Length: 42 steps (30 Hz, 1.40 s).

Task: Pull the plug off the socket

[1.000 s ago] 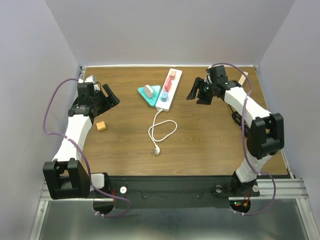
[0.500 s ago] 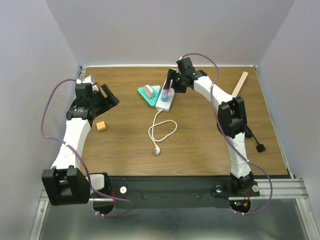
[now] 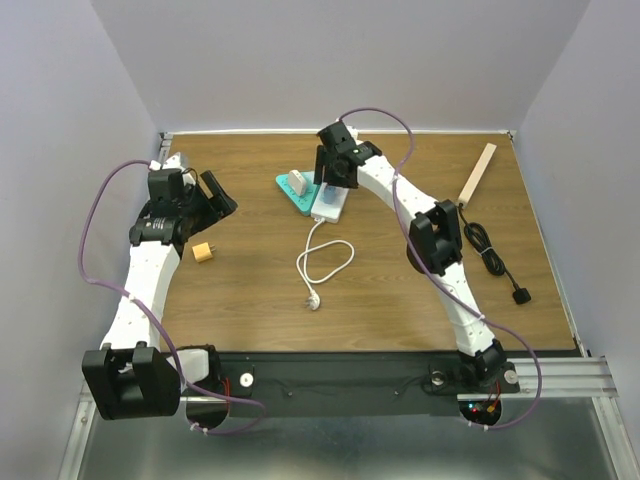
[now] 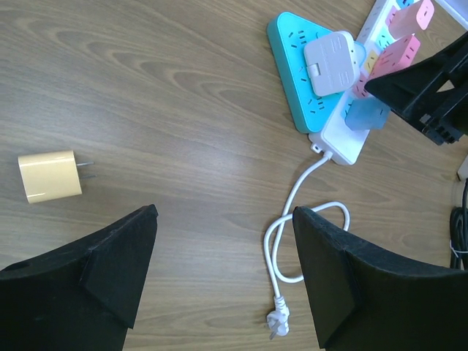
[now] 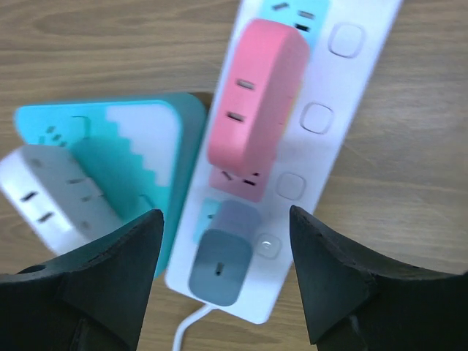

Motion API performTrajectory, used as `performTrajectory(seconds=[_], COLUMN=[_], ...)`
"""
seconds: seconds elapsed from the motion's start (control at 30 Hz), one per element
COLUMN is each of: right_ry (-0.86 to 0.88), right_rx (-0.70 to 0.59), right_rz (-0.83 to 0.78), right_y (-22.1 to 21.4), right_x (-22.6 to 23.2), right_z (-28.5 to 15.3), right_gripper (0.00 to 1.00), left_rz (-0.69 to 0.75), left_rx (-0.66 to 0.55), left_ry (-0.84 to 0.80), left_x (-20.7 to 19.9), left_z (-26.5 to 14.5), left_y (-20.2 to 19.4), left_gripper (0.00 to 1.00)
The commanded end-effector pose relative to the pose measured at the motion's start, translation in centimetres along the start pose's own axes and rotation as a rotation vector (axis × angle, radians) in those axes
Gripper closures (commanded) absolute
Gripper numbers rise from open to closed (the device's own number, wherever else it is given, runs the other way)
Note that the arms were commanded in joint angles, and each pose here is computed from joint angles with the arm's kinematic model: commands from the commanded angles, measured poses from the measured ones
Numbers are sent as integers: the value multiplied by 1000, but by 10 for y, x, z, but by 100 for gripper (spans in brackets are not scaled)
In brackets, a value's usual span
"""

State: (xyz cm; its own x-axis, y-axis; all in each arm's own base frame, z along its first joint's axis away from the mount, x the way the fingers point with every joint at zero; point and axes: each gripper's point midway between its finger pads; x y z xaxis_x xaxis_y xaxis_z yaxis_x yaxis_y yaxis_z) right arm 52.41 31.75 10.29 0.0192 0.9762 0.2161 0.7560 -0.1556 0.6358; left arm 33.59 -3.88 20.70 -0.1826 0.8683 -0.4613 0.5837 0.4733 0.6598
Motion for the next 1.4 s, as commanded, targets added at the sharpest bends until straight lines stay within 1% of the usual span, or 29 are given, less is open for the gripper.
performTrajectory(seconds=[0.0, 0.1, 0.13, 0.27, 0.3, 0.4, 0.53, 0.63, 0.7, 0.8, 0.9, 1.0, 1.03, 1.07, 1.1, 1.17, 1.2, 1.27, 1.3, 1.33, 1.37], right_ry=[-153, -154, -147, -141, -140, -152, -194, -221, -232, -235, -233, -230, -223, -224, -225, -232, -243, -255, -269, -266, -277], right_rx=[-47, -36, -27, 14, 31, 45, 6, -45, -65, -75, -70, -55, -48, -45, -40, -36, -23, -17, 6, 3, 44], right_rz=[-29, -30, -30, -33, -49, -40, -38, -52, -64, -74, -73, -80, -81, -88, -91, -92, -99, -102, -106, -101, -109], right_y=[-3, -9, -11, -28, -41, -47, -39, -25, -19, -12, -9, -11, -13, -13, -14, -14, -19, -20, -29, -29, -47], right_x=[-14, -13, -12, -10, -3, -5, -12, -15, -16, -19, -23, -26, -26, -27, -29, -33, -38, -45, -55, -54, -66], right_z=[-12, -11, -11, -8, -7, -3, -1, -7, -8, -6, -2, 2, 3, 2, 0, -6, -13, -26, -40, -40, -51], right_gripper=[26, 26, 29, 33, 35, 39, 48, 51, 51, 47, 47, 55, 66, 71, 85, 97, 100, 100, 100, 100, 99], left_rz=[29, 33, 33, 35, 34, 35, 34, 29, 27, 17, 8, -2, -4, -7, -11, -11, -17, -22, -22, -21, -24], left_rx=[-16, -13, -12, -6, -4, -2, 0, 1, 2, 4, 8, 9, 9, 10, 12, 15, 18, 16, 21, 21, 21], left_ry=[12, 15, 14, 17, 16, 17, 17, 15, 9, 6, -2, -15, -15, -18, -22, -32, -34, -46, -55, -59, -62], left_x=[4, 5, 5, 7, 7, 8, 8, 8, 7, 7, 7, 5, 5, 5, 4, 2, 2, -1, -3, -4, -4], left_z=[-7, -5, -5, -3, -1, -1, -1, -2, -4, -4, -4, -5, -5, -5, -6, -6, -5, -6, -5, -6, -5], left_y=[-1, -2, -2, -3, -4, -5, -6, -8, -9, -12, -15, -17, -17, -18, -18, -20, -20, -19, -19, -19, -19], left_gripper=[14, 14, 14, 14, 14, 14, 14, 14, 14, 14, 14, 14, 14, 14, 14, 14, 14, 14, 15, 15, 15])
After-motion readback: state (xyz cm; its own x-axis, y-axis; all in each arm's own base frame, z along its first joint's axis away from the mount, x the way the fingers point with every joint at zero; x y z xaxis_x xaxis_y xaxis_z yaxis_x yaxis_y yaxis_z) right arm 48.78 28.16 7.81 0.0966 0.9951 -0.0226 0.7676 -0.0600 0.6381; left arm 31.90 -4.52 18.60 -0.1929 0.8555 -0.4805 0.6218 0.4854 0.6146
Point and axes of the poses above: each gripper's point midway between its finger pads, its own z axis out along the fingers, its own x axis along the line the jaws close on, y = z × x, and after that the axes turned 1 degree about z, right-handed
